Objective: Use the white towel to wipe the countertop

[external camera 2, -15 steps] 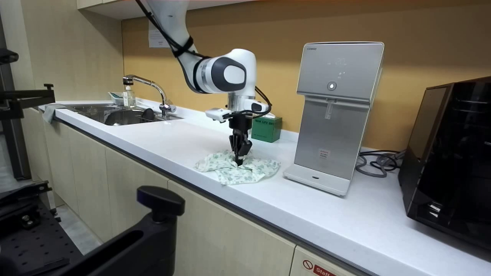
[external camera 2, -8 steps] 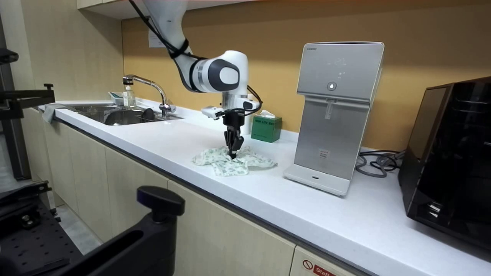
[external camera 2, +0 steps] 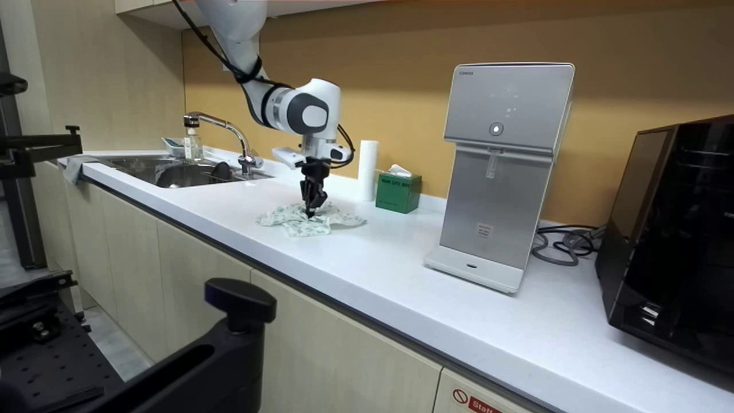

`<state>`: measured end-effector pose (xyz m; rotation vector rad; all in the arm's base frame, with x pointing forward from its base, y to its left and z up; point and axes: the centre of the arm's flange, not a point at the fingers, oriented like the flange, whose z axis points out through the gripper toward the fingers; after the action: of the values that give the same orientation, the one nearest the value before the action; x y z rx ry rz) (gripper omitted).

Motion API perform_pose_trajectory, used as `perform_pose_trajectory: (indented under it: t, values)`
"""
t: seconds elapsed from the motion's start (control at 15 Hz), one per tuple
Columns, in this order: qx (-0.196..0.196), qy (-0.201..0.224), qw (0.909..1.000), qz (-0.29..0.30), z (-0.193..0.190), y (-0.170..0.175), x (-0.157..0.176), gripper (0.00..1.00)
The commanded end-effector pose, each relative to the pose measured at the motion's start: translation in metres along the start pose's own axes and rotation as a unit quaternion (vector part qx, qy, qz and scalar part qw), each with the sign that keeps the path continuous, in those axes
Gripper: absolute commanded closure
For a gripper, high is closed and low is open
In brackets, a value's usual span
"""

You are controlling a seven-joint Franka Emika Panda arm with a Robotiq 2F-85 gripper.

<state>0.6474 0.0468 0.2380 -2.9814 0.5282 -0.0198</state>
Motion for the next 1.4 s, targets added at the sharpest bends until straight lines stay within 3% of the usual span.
perform_pose_trajectory:
  t: [0.0,0.2,0.4,0.47,0.73,0.87,1.07,1.33]
  values:
    - [0.032,-0.074,0.9951,-0.057,0.009,-0.016,-0.049,0.99]
    - [0.024,-0.083,0.9923,-0.089,-0.009,-0.005,-0.077,0.99]
    - [0.011,-0.074,0.9936,-0.084,-0.010,0.017,-0.072,0.99]
    - [0.019,-0.080,0.9931,-0.083,0.000,-0.003,-0.065,0.98]
    - [0.017,-0.080,0.9934,-0.080,-0.003,0.013,-0.064,0.98]
    - [-0.004,-0.031,0.9973,-0.066,-0.002,0.019,-0.070,0.99]
    - [-0.026,0.044,0.9984,-0.024,0.001,0.048,-0.042,0.99]
    - [-0.058,0.124,0.9899,0.037,0.000,0.093,0.003,0.99]
